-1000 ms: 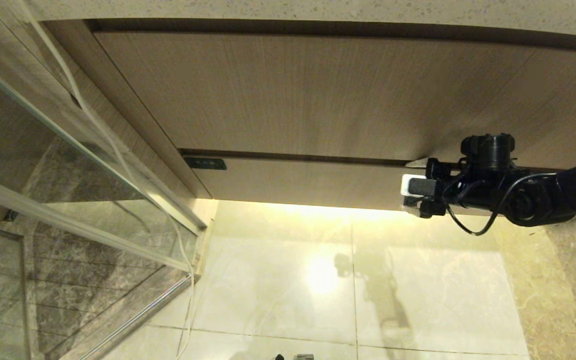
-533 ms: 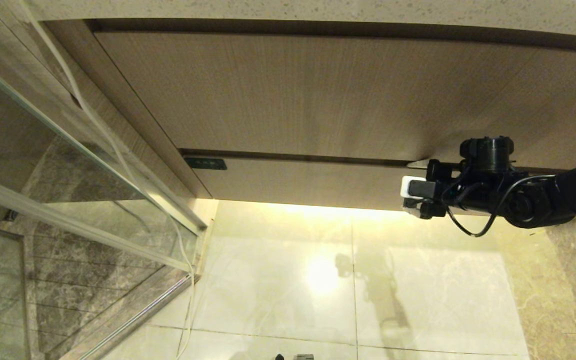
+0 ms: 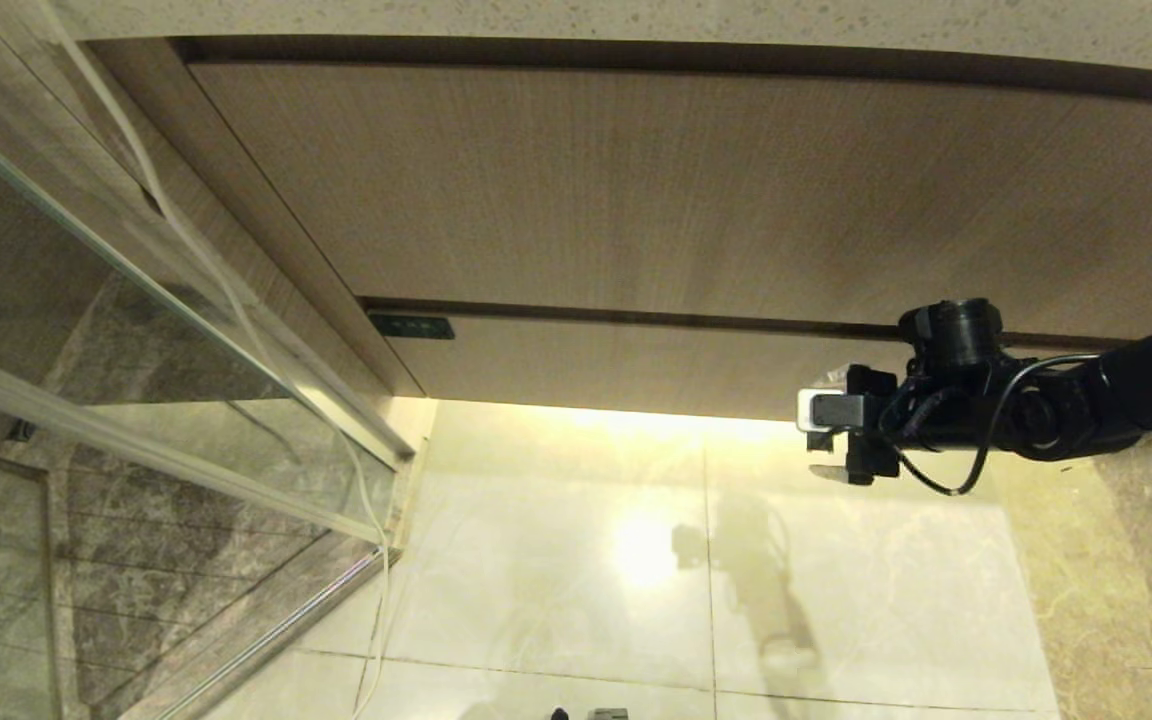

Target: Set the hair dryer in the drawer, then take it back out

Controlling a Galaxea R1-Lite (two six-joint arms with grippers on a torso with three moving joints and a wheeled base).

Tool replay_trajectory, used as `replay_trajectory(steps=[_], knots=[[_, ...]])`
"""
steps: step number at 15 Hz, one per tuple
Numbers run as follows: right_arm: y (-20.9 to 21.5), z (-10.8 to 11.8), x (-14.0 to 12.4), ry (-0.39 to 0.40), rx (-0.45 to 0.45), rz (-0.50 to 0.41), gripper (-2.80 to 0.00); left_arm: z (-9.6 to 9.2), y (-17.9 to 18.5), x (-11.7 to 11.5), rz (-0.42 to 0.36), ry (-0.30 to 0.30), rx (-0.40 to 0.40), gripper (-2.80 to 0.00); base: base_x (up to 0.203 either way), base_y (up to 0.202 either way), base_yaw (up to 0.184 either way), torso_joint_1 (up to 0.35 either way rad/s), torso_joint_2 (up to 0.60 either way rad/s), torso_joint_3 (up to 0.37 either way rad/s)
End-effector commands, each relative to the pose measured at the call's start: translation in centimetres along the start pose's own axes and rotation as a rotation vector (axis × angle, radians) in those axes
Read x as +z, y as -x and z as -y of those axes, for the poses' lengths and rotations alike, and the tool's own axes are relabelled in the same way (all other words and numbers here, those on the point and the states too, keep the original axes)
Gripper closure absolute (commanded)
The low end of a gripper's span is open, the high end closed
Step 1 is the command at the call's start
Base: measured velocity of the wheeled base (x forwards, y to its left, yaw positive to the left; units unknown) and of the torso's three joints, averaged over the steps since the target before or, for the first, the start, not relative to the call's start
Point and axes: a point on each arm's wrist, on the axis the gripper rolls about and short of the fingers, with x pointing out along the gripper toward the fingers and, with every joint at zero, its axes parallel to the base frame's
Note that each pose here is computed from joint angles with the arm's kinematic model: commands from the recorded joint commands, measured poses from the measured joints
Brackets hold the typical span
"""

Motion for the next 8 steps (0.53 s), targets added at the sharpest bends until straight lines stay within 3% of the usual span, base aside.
replay_trajectory(steps=[1, 8], knots=[[0.2, 0.3, 0.1, 0.01, -0.014, 0.005, -2.8, 0.0, 0.0, 0.0, 0.0, 0.0, 0.0, -2.8, 0.0, 0.0, 0.0, 0.0, 0.0, 0.0], [3.6, 1.7, 0.9, 0.022, -0.106, 0.025, -2.8, 0.0, 0.0, 0.0, 0.0, 0.0, 0.0, -2.8, 0.0, 0.0, 0.0, 0.0, 0.0, 0.0]])
